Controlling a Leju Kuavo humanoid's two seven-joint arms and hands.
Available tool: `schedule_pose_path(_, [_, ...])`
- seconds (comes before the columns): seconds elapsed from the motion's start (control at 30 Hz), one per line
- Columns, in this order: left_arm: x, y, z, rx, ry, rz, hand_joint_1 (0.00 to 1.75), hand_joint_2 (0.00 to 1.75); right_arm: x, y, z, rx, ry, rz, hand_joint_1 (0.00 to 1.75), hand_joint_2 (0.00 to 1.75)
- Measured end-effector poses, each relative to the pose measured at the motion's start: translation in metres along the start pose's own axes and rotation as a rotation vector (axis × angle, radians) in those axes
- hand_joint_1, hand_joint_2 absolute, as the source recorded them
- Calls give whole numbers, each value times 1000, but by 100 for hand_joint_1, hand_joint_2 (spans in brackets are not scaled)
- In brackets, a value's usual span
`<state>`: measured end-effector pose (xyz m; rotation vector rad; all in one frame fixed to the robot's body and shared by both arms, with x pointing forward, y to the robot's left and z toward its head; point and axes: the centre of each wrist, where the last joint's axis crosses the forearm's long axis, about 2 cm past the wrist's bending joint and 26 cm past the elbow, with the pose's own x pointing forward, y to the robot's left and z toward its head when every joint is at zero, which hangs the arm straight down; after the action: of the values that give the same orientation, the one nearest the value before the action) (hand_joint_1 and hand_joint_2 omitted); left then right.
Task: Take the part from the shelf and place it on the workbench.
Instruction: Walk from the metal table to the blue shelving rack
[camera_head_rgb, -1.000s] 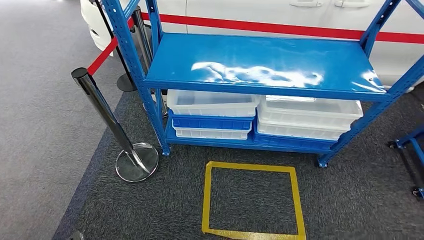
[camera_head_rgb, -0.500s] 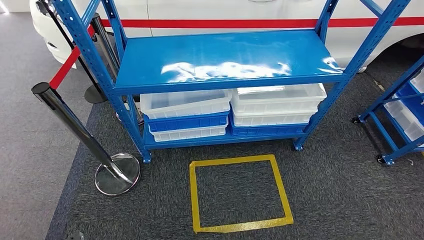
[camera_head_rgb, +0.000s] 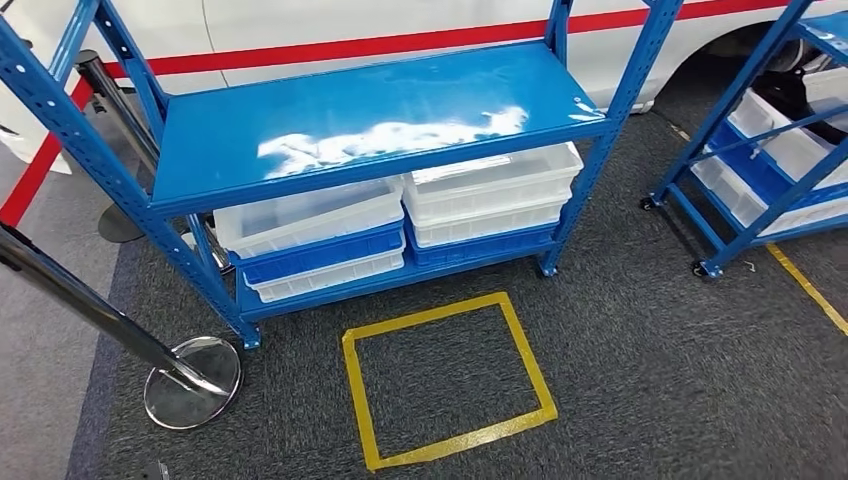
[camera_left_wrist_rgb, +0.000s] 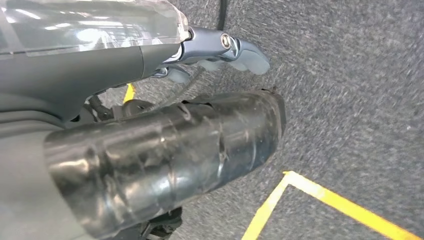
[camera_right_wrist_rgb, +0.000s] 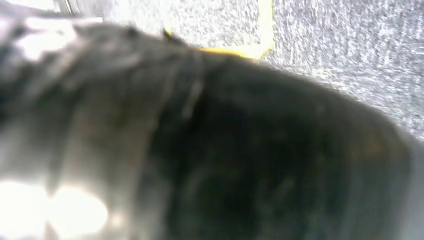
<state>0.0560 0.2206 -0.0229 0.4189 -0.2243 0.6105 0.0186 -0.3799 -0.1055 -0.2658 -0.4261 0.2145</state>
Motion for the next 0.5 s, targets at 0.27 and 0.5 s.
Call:
schedule_pose_path(0.27, [-1,0,0,0,2,-1,0,0,0,0,0,-1,0,0,0,0])
schedule_pose_path(0.5, [1,-1,0,-2,-1,1,0,87,-1,-1,0,-2,3,2,0,87])
